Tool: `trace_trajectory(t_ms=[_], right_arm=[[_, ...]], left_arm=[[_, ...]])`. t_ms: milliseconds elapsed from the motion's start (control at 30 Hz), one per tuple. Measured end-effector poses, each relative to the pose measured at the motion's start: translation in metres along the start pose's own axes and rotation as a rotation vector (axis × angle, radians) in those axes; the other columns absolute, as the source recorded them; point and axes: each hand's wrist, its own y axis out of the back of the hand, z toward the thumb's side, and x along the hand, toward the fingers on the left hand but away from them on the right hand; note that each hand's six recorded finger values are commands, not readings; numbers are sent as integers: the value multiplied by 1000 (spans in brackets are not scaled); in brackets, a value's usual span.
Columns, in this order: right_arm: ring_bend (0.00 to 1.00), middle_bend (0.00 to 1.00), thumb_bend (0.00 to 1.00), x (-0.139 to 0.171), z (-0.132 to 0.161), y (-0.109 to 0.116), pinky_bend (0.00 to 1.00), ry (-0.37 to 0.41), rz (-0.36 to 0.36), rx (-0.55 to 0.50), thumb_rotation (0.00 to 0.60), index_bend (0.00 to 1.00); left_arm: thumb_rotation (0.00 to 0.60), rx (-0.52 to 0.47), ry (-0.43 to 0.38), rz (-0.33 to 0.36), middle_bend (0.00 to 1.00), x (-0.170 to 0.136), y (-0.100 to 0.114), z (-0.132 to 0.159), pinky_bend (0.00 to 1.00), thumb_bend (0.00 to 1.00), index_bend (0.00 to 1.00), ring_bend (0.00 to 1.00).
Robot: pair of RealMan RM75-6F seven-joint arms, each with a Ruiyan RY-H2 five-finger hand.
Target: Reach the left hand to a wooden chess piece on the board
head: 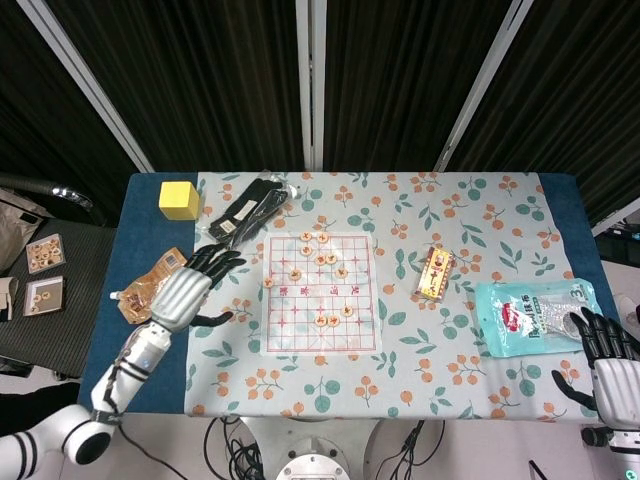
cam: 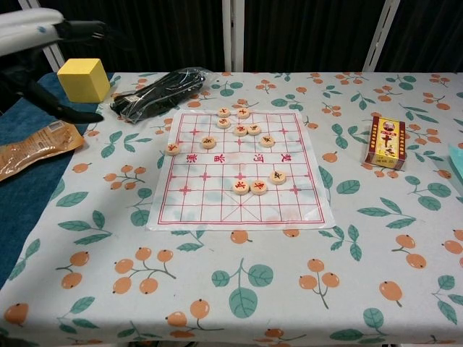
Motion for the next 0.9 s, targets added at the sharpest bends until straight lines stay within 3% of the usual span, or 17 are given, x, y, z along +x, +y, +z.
trace_trajectory(t_ms=[433,900], right_arm=[[0,0,154,3,-4,7,0,-10,-13,-14,600,0],[0,0,154,2,-3,6,0,-6,-8,-16,600,0]], left_arm=[[600,91,18,-94,133,84,-67,29,90,198,218,2],[600,174,92,-98,133,124,-98,17,72,212,277,2]])
